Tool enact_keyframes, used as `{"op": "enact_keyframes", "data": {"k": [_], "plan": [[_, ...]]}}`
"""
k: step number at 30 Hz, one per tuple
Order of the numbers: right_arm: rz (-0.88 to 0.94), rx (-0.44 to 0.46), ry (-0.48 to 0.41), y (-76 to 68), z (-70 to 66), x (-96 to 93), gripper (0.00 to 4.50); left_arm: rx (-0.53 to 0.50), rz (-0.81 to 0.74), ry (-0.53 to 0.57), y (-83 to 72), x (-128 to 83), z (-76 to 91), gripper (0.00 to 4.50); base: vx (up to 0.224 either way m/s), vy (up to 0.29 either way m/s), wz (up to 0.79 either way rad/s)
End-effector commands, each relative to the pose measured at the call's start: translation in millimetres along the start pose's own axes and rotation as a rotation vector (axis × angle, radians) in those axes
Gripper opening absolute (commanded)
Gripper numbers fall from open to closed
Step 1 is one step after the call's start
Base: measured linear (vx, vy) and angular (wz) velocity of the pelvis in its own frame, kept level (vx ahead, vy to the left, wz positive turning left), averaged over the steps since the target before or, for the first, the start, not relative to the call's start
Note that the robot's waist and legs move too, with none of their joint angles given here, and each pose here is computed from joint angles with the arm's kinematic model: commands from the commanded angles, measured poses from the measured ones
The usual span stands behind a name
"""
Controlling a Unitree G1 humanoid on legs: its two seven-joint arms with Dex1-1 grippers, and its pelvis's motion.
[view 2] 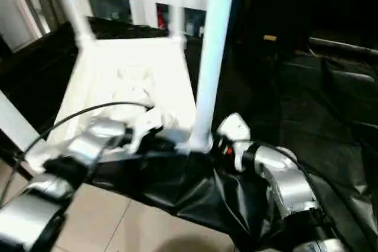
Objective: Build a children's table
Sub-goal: Rotate leg to tighten
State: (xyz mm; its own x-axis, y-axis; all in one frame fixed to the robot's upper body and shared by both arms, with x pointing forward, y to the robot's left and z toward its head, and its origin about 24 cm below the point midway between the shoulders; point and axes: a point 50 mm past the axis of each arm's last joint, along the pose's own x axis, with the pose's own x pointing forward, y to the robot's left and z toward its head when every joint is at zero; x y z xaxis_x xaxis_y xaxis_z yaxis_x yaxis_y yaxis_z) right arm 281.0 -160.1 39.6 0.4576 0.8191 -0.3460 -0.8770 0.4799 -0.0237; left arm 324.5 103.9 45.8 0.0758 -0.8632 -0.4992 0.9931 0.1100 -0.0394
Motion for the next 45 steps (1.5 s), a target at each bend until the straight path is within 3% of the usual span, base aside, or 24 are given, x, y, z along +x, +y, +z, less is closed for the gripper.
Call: {"op": "enact_keyframes", "data": {"k": [1, 7, 8, 26, 30, 35, 41, 45], "plan": [[0.013, -0.023, -0.013, -0.5, 3.4, 0.9, 4.06, -0.017, -0.048, -0.082, -6.2, 3, 2.7, 0.0, 0.0, 0.0, 0.0], [0.059, -0.021, -0.046, 1.9, 8.2, 4.7, 4.06, -0.019, -0.077, -0.098, -12.1, -2, 0.3, 0.0, 0.0, 0.0, 0.0], [0.064, -0.02, -0.051, 2.4, 8.3, 4.9, 3.79, -0.02, -0.077, -0.098, -12.5, -2, -0.1, 0.0, 0.0, 0.0, 0.0], [0.093, 0.011, -0.059, 8.7, 2.0, 3.9, 2.34, -0.039, -0.054, -0.08, -14.5, 0, -3.2, 0.0, 0.0, 0.0, 0.0], [-0.108, 0.068, -0.055, 6.4, -6.7, 13.5, 2.13, -0.044, 0.077, -0.076, -6.9, 17, 1.1, 0.0, 0.0, 0.0, 0.0], [-0.162, 0.108, -0.072, 19.5, -10.4, 29.4, 2.07, -0.054, 0.157, -0.084, -3.4, 44, 17.0, 0.0, 0.0, 0.0, 0.0], [-0.439, 0.248, -0.1, 14.5, -1.5, 53.8, 2.05, -0.102, 0.378, -0.079, 6.0, 76, 42.3, 0.0, 0.0, 0.0, 0.0], [-0.566, 0.326, -0.106, 9.5, 1.6, 60.6, 2.04, -0.116, 0.428, -0.078, 6.2, 87, 51.0, 0.0, 0.0, 0.0, 0.0]]}}
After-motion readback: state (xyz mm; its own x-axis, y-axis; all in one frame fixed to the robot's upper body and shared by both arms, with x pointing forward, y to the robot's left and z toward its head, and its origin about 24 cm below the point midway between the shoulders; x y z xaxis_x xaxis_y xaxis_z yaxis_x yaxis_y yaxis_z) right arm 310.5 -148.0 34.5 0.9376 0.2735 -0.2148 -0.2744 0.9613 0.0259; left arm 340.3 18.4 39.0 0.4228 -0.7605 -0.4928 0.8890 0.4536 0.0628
